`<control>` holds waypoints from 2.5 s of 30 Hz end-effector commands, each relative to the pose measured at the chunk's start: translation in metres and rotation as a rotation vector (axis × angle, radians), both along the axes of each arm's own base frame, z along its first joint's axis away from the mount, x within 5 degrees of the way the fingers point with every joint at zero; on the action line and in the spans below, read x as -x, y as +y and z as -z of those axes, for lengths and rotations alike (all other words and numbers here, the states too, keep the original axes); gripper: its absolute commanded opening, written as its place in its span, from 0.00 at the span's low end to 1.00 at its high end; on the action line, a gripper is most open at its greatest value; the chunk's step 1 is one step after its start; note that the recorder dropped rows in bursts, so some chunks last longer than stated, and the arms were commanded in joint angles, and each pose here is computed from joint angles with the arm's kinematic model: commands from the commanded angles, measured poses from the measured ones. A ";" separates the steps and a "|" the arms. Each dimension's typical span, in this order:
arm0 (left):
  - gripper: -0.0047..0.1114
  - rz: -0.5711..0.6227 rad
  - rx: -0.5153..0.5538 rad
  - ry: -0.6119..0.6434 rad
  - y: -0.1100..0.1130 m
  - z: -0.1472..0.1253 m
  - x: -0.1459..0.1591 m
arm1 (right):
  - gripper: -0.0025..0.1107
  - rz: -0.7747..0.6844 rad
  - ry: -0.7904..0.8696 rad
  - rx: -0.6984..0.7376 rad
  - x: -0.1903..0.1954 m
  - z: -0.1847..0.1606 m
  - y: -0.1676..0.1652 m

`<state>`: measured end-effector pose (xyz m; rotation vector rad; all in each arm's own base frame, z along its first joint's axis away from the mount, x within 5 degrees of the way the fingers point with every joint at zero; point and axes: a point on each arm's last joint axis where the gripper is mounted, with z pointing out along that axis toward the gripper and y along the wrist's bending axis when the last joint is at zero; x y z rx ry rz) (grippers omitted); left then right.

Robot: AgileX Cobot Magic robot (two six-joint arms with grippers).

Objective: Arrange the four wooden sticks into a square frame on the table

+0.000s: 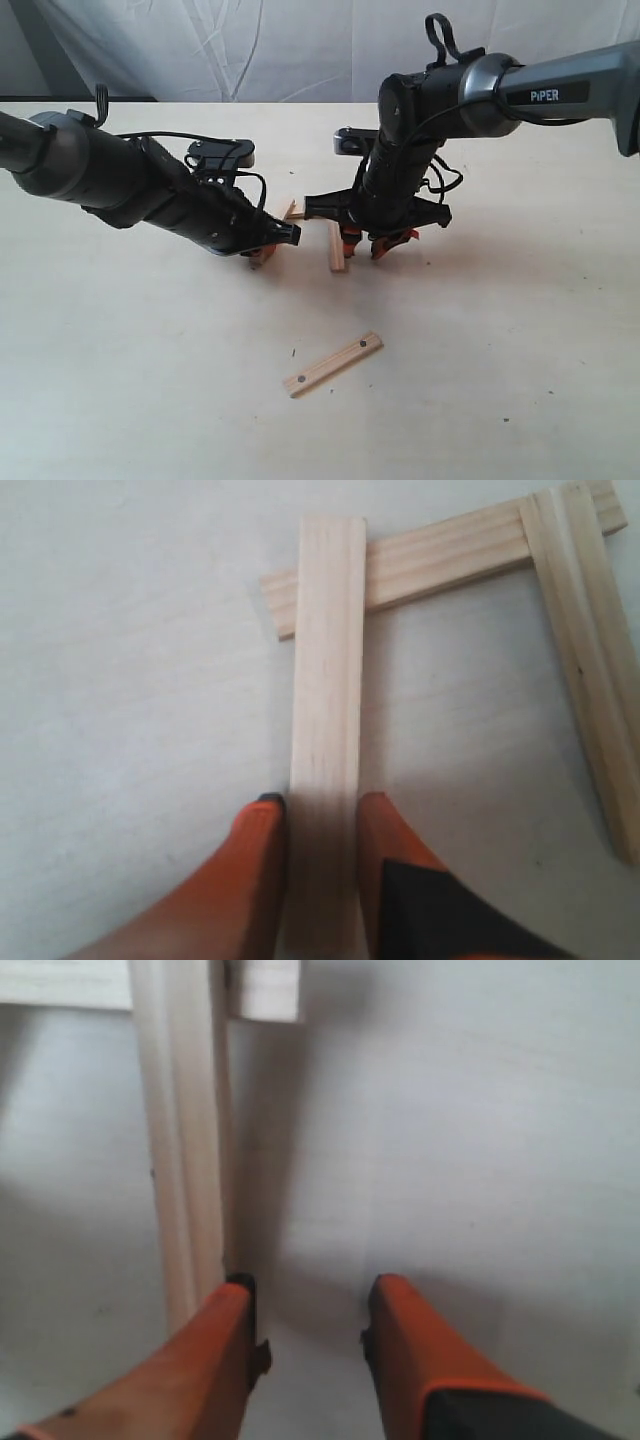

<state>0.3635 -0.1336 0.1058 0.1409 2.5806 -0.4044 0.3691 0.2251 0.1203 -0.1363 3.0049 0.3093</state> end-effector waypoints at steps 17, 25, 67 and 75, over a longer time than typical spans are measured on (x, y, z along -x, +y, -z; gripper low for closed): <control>0.25 0.009 0.000 0.017 -0.002 0.005 0.001 | 0.36 0.009 -0.004 -0.025 0.000 -0.005 0.001; 0.43 0.015 0.008 0.024 -0.003 0.003 0.002 | 0.36 0.015 -0.022 -0.028 -0.002 -0.010 -0.002; 0.04 0.045 0.014 0.082 0.039 -0.007 -0.001 | 0.36 0.010 -0.023 -0.060 -0.001 -0.006 0.004; 0.04 0.055 0.040 0.110 0.036 -0.006 0.001 | 0.36 0.010 -0.014 -0.054 -0.002 0.000 0.004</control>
